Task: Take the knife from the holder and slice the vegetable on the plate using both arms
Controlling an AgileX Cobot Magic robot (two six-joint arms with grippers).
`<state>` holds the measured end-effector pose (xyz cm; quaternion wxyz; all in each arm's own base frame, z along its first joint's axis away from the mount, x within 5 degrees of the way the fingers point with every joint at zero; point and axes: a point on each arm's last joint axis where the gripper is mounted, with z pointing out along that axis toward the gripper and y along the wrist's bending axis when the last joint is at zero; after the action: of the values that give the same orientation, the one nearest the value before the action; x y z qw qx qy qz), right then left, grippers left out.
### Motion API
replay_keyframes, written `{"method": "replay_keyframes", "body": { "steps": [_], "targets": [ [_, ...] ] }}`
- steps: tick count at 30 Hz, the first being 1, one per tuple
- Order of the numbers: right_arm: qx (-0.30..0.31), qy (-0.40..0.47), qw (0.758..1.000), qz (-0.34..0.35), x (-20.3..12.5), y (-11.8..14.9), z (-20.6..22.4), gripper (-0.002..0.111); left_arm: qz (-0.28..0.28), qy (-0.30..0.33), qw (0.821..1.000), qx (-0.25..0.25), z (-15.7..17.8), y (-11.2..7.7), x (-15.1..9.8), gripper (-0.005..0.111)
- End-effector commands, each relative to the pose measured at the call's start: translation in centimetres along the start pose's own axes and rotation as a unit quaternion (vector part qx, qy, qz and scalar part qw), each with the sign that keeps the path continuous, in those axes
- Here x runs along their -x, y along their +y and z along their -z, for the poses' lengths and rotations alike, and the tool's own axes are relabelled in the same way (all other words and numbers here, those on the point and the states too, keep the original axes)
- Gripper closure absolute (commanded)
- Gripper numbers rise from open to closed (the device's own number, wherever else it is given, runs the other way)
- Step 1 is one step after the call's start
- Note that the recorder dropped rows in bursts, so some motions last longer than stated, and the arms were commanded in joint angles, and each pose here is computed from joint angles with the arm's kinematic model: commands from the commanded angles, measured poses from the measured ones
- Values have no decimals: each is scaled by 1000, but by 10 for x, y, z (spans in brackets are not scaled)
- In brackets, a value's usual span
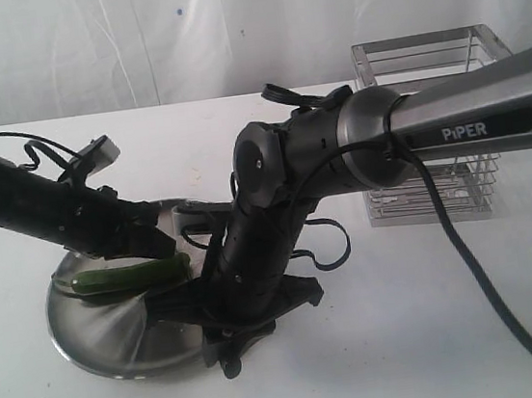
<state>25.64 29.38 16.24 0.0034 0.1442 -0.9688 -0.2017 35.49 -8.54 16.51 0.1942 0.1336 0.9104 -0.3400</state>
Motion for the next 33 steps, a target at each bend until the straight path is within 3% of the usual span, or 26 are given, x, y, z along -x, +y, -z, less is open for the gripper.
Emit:
{"method": "replay_keyframes", "body": {
  "steps": [1,7,15,33],
  "targets": [
    [4,-13,1000,3,2,2,4,108,-11,0,999,-35,-4,-17,-1,107],
    [4,-13,1000,3,2,2,4,108,-38,10,999,-28,-15,-28,-3,107],
    [5,-14,1000,-2,2,2,4,108,-21,20,999,24,-24,-14,-26,107],
    [5,-14,1000,-1,2,2,4,108,8,-14,999,-39,-25,-24,-23,107]
  ]
}}
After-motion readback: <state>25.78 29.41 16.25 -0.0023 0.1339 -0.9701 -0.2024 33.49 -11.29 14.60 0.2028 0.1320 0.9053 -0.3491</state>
